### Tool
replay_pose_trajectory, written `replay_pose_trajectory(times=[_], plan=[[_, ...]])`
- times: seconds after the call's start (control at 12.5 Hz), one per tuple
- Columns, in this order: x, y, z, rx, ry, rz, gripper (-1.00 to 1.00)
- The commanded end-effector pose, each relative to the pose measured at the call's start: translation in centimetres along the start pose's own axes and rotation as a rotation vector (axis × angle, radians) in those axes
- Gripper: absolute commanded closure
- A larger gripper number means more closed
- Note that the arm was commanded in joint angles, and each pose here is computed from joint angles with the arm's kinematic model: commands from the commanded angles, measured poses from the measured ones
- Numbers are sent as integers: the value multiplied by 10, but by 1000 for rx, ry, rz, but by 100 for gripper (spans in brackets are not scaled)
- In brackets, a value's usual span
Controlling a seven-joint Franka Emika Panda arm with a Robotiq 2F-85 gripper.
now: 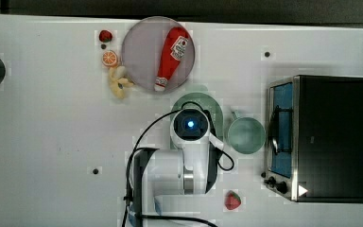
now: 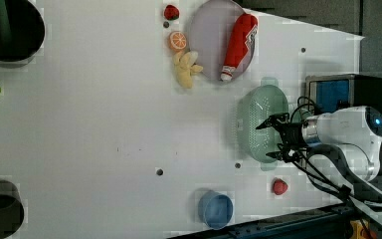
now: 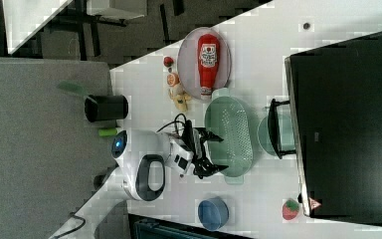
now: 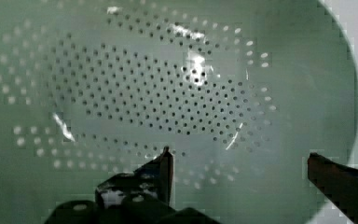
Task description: Drag strainer right to left.
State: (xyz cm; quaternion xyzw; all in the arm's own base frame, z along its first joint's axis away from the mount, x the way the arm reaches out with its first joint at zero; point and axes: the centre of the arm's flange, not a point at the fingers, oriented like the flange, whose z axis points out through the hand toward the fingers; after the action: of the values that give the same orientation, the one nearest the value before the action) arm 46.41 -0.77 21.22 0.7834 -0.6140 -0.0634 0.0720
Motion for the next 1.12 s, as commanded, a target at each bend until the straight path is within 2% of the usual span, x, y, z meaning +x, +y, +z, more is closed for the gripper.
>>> replay_pose_trajectory(times=[0.08, 0.48, 0.8, 1.12], plan=[[4, -24, -8, 107, 11, 181, -100], [-21, -28, 48, 102, -2, 148, -100], [-44, -30, 55, 96, -10, 201, -100], [-86, -34, 54, 97, -12, 136, -100]])
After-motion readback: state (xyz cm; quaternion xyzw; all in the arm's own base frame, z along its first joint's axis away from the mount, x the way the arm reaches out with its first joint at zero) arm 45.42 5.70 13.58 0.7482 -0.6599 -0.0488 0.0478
